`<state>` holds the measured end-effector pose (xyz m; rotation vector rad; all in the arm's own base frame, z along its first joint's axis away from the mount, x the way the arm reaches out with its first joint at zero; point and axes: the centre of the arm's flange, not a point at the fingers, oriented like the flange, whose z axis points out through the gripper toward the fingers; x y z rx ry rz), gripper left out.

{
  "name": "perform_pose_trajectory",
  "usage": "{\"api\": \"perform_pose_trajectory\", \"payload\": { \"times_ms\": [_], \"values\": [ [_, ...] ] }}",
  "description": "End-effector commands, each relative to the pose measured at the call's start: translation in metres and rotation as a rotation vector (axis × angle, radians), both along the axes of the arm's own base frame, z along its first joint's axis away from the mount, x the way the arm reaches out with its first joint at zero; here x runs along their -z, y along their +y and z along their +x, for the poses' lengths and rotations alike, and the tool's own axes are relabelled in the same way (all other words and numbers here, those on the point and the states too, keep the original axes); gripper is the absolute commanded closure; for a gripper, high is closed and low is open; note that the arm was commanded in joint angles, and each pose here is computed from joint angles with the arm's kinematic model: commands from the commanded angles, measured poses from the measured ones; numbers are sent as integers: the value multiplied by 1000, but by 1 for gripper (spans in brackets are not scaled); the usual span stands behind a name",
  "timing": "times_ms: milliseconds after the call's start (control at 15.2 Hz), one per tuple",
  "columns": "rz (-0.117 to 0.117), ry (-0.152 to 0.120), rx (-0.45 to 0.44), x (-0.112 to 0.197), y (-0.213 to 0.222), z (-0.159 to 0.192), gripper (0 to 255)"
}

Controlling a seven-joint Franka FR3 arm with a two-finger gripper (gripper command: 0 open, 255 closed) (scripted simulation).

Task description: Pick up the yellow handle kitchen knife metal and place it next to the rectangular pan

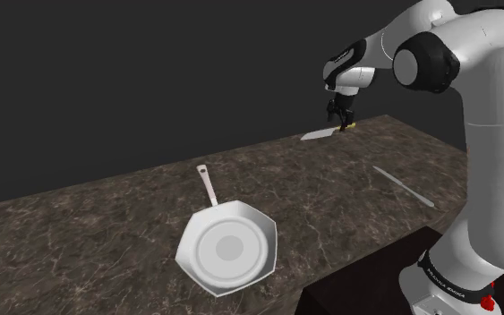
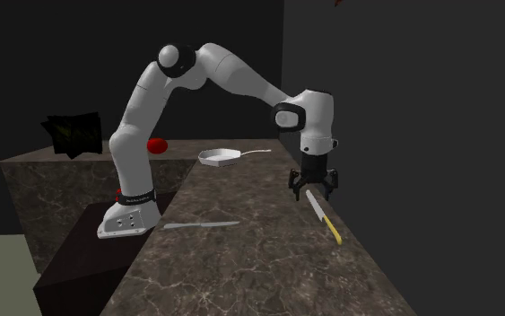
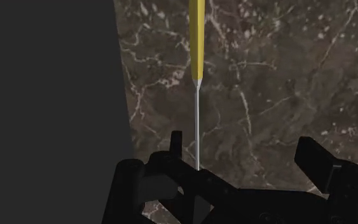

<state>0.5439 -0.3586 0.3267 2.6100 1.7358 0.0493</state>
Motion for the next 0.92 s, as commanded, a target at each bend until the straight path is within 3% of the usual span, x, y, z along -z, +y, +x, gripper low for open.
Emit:
{"api": "perform_pose_trajectory", "payload": {
  "times_ms": [0,528,858],
  "values": [
    [10,-1,-62,17,-8,24,0],
    [12,-1,-77,58,-9,31,0],
    [12,-1,-77,61,-9,31,0]
  ]
}}
